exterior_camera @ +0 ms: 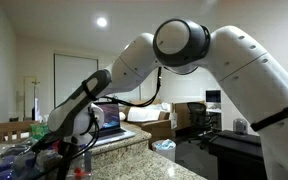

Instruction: Put the water bottles upright

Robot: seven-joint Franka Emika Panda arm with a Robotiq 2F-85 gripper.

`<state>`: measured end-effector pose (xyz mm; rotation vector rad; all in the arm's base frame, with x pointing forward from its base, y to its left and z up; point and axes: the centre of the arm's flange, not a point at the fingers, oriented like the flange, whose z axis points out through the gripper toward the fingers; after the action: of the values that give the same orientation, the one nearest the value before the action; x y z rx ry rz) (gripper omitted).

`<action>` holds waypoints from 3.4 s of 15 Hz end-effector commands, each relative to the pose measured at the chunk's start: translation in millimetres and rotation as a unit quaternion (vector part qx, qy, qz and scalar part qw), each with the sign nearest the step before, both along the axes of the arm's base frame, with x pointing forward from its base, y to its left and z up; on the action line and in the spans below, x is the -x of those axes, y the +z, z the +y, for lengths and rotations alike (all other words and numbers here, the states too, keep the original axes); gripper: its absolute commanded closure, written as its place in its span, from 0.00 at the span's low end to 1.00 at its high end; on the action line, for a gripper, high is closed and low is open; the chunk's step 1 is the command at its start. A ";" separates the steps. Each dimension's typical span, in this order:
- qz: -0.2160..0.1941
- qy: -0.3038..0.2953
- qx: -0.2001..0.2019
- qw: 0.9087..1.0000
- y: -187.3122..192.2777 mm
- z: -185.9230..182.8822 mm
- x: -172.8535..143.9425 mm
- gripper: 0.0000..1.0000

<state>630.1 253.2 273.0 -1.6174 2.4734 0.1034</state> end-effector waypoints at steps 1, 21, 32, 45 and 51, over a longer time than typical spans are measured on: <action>0.015 -0.002 0.015 1.000 -10.9 2.2 -14.7 0.00; 0.092 -0.023 0.023 0.995 -48.7 -22.1 41.5 0.00; 0.098 -0.051 0.009 0.994 -50.9 -57.0 89.3 0.00; 0.050 -0.110 -0.004 0.993 -47.5 -68.7 175.9 0.00; 0.015 -0.130 0.005 0.991 -27.4 -63.1 173.5 0.00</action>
<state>465.5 185.9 224.6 -1.3725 2.6855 0.1498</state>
